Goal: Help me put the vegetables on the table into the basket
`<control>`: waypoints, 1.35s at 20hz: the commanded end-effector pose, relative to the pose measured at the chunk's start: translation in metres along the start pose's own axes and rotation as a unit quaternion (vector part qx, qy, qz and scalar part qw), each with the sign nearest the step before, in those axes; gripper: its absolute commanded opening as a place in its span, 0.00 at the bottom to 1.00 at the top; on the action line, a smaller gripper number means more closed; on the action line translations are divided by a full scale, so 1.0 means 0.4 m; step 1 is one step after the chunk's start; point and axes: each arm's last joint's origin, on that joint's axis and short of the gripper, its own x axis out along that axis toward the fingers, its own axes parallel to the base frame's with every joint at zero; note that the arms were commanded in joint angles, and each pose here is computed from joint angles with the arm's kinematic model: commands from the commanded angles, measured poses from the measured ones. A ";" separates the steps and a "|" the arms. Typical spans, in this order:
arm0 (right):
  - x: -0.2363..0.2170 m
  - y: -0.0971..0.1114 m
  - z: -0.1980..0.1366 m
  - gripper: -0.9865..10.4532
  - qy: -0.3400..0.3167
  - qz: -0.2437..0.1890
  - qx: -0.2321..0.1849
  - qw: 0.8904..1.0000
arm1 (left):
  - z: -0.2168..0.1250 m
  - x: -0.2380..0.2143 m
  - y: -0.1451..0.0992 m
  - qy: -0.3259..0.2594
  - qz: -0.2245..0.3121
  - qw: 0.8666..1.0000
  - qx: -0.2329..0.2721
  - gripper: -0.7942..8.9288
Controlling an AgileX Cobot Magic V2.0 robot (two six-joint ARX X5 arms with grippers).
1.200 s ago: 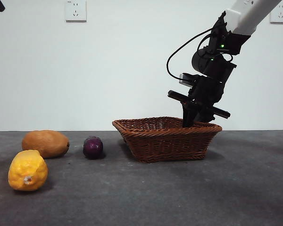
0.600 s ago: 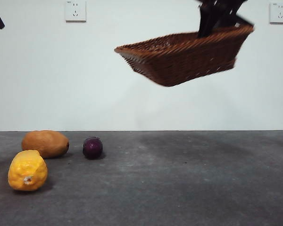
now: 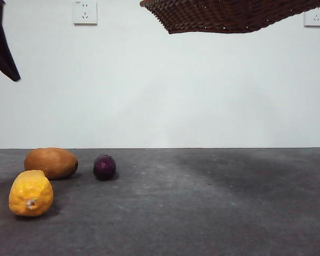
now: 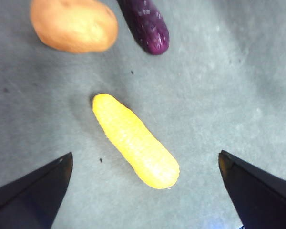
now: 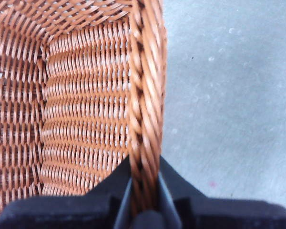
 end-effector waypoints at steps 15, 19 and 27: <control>0.283 -0.046 -0.259 0.08 0.046 0.036 0.074 0.996 | 0.014 0.076 -0.016 0.031 0.043 0.998 -0.026 0.79; 0.274 -0.045 -0.252 0.08 0.027 0.042 0.069 0.996 | 0.006 0.109 -0.025 0.059 0.073 0.995 -0.032 0.79; 0.274 -0.043 -0.253 0.08 0.027 0.057 0.056 0.996 | -0.012 0.279 -0.042 0.133 0.114 0.980 -0.096 0.79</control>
